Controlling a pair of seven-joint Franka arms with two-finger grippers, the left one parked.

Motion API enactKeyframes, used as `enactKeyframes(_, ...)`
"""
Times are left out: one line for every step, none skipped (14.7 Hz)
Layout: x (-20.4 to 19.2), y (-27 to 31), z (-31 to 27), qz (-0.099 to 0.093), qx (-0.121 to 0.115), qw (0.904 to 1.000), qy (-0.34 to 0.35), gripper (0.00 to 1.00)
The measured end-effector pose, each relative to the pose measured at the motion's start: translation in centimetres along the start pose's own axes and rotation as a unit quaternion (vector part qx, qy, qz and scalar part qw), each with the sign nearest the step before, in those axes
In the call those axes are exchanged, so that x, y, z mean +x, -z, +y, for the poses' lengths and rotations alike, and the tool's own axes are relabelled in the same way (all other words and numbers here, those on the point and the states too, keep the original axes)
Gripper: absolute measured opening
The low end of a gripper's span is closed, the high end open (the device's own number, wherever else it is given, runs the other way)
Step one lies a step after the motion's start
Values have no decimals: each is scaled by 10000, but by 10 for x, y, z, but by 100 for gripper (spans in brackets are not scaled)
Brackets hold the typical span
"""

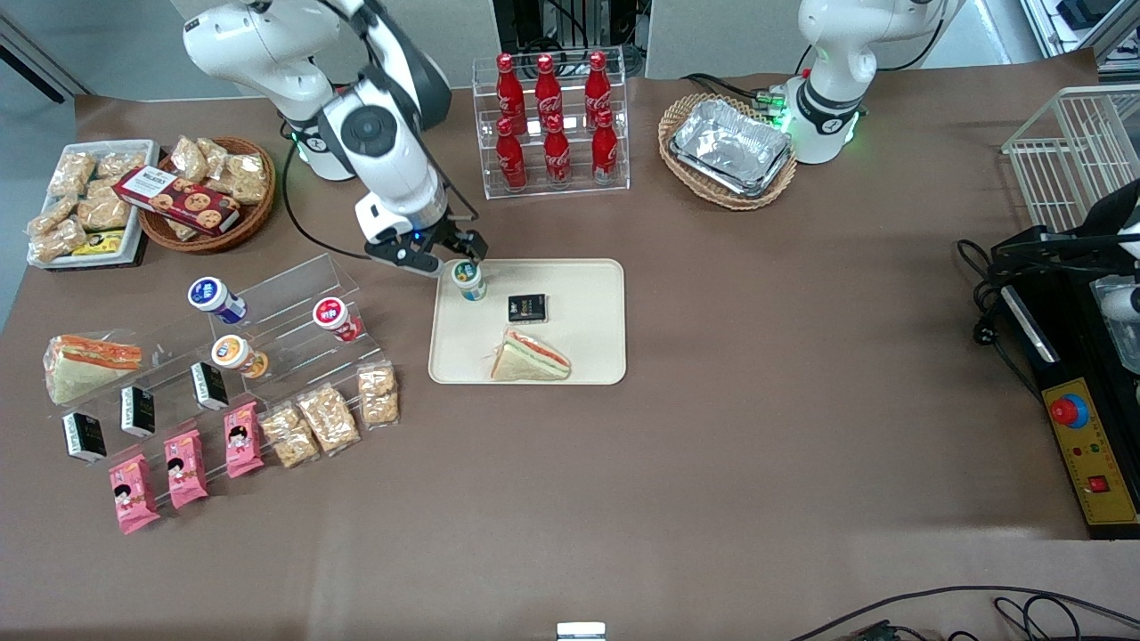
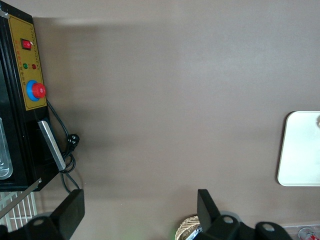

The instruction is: Place green gum on tray

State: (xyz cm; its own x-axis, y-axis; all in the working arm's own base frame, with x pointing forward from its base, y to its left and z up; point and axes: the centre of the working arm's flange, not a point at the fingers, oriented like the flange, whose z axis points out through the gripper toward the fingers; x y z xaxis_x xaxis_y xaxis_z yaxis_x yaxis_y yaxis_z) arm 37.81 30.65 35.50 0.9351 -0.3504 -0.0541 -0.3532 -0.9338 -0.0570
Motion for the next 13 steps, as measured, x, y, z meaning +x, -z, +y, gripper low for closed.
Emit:
enactKeyframes(-3, 25, -9, 1, 6, 10000, 81, 100)
enactKeyframes(-6, 52, -18, -2, 8, 9998, 195, 100)
enactKeyframes(-9, 79, -25, -30, 21, 9995, 305, 100)
enactKeyframes(-13, 109, -31, -104, 19, 9991, 402, 100)
enactKeyframes(-16, 139, -36, -186, -5, 9986, 502, 100)
enactKeyframes(-17, 170, -39, -235, -12, 9978, 619, 100)
enactKeyframes(-15, 199, -39, -247, 3, 9969, 753, 100)
enactKeyframes(-7, 225, -34, -243, 30, 9956, 901, 100)
enactKeyframes(3, 245, -25, -244, 47, 9942, 1044, 100)
enactKeyframes(15, 262, -14, -268, 38, 9927, 1177, 100)
enactKeyframes(27, 275, -2, -297, 27, 9910, 1307, 100)
enactKeyframes(39, 287, 11, -296, 42, 9890, 1449, 100)
enactKeyframes(50, 299, 22, -235, 79, 9867, 1604, 100)
